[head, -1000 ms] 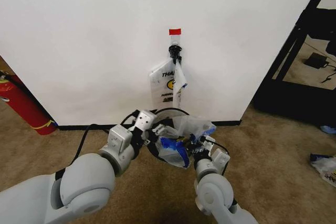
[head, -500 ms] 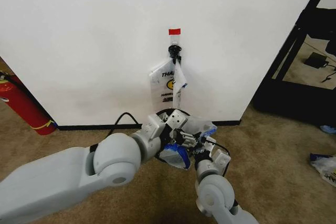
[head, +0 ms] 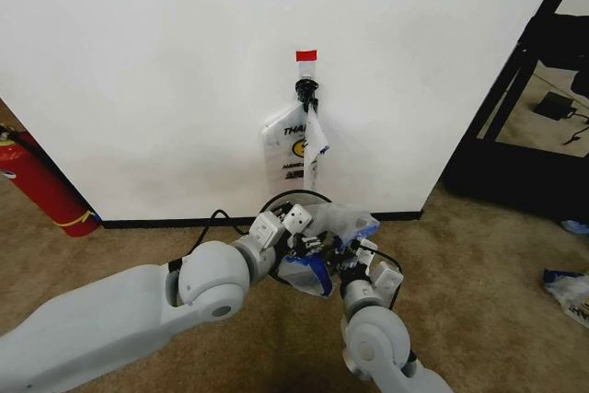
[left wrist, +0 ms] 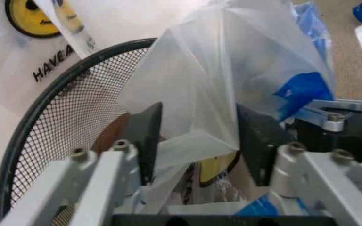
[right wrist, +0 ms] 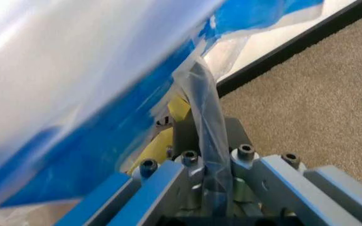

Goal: Pick up the garbage bag from the wall and place it over the trash bin.

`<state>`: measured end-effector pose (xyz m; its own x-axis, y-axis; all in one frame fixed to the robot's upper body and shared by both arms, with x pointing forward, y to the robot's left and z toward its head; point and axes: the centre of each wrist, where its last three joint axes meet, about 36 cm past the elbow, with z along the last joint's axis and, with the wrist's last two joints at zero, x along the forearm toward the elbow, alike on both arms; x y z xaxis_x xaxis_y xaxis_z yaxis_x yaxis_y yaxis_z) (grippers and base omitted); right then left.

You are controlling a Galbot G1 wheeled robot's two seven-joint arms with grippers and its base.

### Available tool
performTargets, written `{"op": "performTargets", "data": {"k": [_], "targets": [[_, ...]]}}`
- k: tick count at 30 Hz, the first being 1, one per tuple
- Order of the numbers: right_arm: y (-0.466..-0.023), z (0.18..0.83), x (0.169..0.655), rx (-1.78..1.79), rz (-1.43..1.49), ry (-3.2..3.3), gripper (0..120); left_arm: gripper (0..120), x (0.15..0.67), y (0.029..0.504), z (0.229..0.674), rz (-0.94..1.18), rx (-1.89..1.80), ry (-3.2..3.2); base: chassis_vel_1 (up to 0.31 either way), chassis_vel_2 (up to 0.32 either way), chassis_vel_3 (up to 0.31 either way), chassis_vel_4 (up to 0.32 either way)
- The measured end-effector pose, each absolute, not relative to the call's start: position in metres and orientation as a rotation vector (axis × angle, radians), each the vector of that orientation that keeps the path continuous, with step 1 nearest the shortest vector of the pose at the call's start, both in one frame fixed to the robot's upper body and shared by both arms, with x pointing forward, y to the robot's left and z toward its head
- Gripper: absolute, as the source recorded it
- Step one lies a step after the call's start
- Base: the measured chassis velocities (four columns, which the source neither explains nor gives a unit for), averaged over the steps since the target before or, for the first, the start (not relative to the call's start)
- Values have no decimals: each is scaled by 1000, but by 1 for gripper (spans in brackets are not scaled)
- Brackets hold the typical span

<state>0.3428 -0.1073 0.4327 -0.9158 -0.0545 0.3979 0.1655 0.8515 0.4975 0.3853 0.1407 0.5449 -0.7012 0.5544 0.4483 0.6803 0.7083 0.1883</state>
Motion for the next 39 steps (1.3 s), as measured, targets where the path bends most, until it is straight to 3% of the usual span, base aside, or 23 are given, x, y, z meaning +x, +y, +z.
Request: {"op": "performTargets", "data": {"k": [11, 21, 29, 39], "targets": [[-105, 430, 342, -77, -748, -2620, 0, 0, 378, 136, 549, -391, -971, -2545, 0, 0, 0, 0], [-100, 426, 337, -67, -725, -2616, 0, 0, 392, 134, 566, -334, -922, -2576, 0, 0, 0, 0], [-94, 417, 324, 3, -650, -2644, 0, 0, 414, 147, 605, -425, -849, -2611, 0, 0, 0, 0], [-92, 401, 302, 164, -459, -2776, 0, 0, 432, 167, 606, -503, -709, -2583, 0, 0, 0, 0]]}}
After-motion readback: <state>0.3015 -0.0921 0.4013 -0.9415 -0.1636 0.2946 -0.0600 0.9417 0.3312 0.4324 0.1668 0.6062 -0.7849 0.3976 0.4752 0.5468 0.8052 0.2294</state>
